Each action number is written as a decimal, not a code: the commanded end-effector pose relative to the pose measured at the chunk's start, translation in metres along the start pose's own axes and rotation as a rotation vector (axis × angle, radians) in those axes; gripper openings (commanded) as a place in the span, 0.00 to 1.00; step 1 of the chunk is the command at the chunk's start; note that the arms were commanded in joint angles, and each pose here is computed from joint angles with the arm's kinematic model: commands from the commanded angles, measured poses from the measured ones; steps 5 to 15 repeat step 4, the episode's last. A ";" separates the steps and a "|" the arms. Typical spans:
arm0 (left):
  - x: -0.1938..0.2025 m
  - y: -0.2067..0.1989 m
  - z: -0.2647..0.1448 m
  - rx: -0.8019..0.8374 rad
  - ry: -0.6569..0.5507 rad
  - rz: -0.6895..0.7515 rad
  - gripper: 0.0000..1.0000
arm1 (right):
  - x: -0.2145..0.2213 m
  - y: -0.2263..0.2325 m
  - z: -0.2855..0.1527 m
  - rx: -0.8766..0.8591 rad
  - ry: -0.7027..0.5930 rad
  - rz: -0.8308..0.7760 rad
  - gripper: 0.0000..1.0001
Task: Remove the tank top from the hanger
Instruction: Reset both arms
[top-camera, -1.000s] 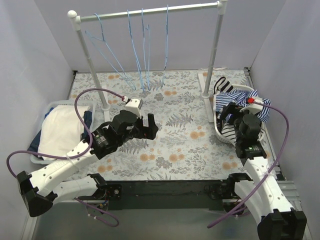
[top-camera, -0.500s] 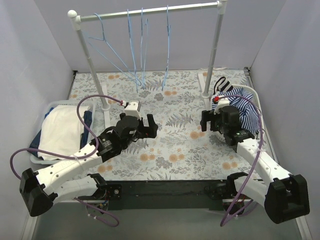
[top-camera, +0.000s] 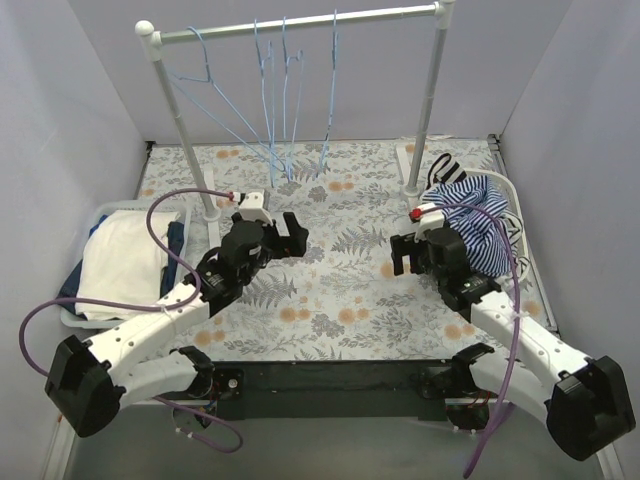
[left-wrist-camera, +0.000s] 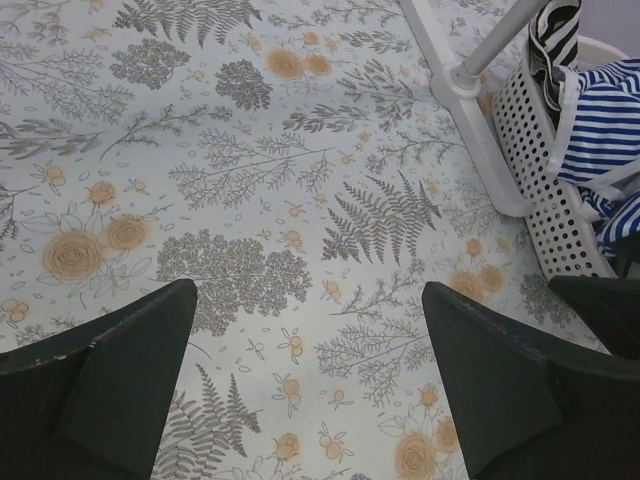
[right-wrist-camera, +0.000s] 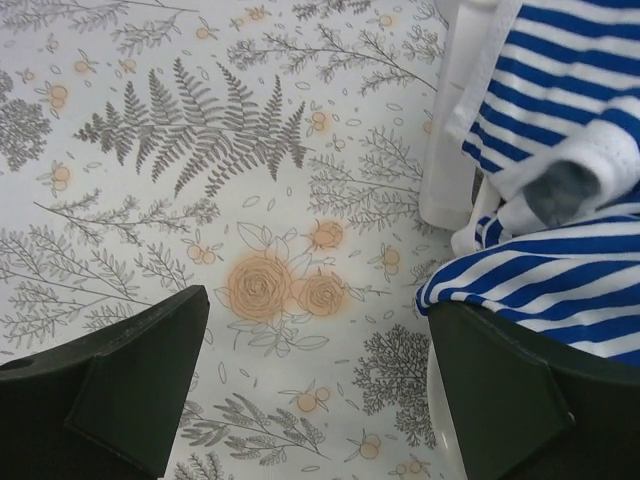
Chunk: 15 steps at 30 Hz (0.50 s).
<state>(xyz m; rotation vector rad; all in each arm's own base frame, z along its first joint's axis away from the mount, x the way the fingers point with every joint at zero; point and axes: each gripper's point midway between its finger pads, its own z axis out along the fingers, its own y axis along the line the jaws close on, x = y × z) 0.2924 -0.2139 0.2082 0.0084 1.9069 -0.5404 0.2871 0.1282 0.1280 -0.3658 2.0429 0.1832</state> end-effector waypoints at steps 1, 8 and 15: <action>-0.016 0.001 0.010 0.019 -0.030 0.025 0.98 | -0.007 -0.011 -0.007 0.068 -0.079 0.040 0.99; -0.015 0.014 0.010 -0.050 -0.051 -0.018 0.98 | -0.013 -0.023 -0.015 0.132 -0.132 0.071 0.99; -0.015 0.014 0.010 -0.050 -0.051 -0.018 0.98 | -0.013 -0.023 -0.015 0.132 -0.132 0.071 0.99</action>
